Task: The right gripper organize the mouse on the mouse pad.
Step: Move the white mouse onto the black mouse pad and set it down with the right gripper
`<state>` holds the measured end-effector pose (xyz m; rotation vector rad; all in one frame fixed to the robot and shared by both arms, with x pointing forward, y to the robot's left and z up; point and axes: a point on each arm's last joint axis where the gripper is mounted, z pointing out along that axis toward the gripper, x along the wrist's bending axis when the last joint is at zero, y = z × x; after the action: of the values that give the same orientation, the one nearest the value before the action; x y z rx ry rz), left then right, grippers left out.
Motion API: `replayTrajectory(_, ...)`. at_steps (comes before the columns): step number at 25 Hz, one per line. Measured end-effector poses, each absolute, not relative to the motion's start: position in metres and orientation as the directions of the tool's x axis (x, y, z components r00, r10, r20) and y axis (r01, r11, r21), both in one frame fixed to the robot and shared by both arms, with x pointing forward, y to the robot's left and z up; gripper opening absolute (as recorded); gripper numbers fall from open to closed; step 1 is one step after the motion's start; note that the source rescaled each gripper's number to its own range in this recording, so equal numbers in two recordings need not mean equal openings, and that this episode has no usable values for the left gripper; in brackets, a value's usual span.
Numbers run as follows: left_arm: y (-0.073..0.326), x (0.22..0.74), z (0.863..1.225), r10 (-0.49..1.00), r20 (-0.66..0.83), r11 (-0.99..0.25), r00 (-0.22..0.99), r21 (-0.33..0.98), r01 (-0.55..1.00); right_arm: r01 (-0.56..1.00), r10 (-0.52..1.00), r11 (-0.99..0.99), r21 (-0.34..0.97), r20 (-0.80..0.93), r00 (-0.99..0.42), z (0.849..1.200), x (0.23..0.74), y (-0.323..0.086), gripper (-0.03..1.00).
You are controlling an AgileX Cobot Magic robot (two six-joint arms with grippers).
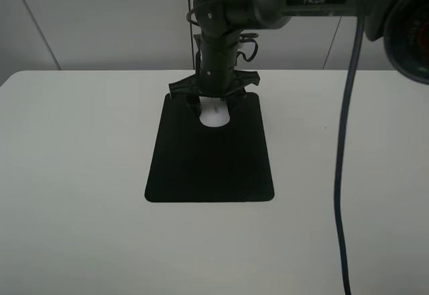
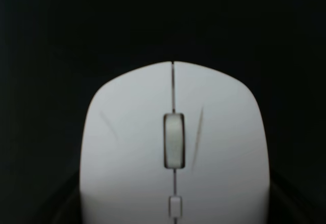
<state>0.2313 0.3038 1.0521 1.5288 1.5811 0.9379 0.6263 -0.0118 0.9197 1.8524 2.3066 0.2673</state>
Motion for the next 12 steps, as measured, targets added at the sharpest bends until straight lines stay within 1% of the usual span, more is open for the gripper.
replayTrajectory(5, 0.304, 0.231, 1.052, 1.000, -0.017, 0.026, -0.023, 0.885, 0.464, 0.961, 0.984, 0.178, 0.212, -0.015, -0.179, 0.903, 0.628, 0.003, 0.05)
replayTrajectory(8, 0.304, 0.231, 1.052, 1.000, -0.017, 0.026, -0.023, 0.885, 0.464, 0.970, 0.990, 0.141, 0.197, -0.010, -0.141, 0.896, 0.628, 0.005, 0.05)
replayTrajectory(12, 0.304, 0.231, 1.052, 1.000, -0.017, 0.026, -0.023, 0.885, 0.464, 0.973, 0.991, 0.133, 0.186, -0.018, -0.132, 0.892, 0.628, 0.004, 0.05)
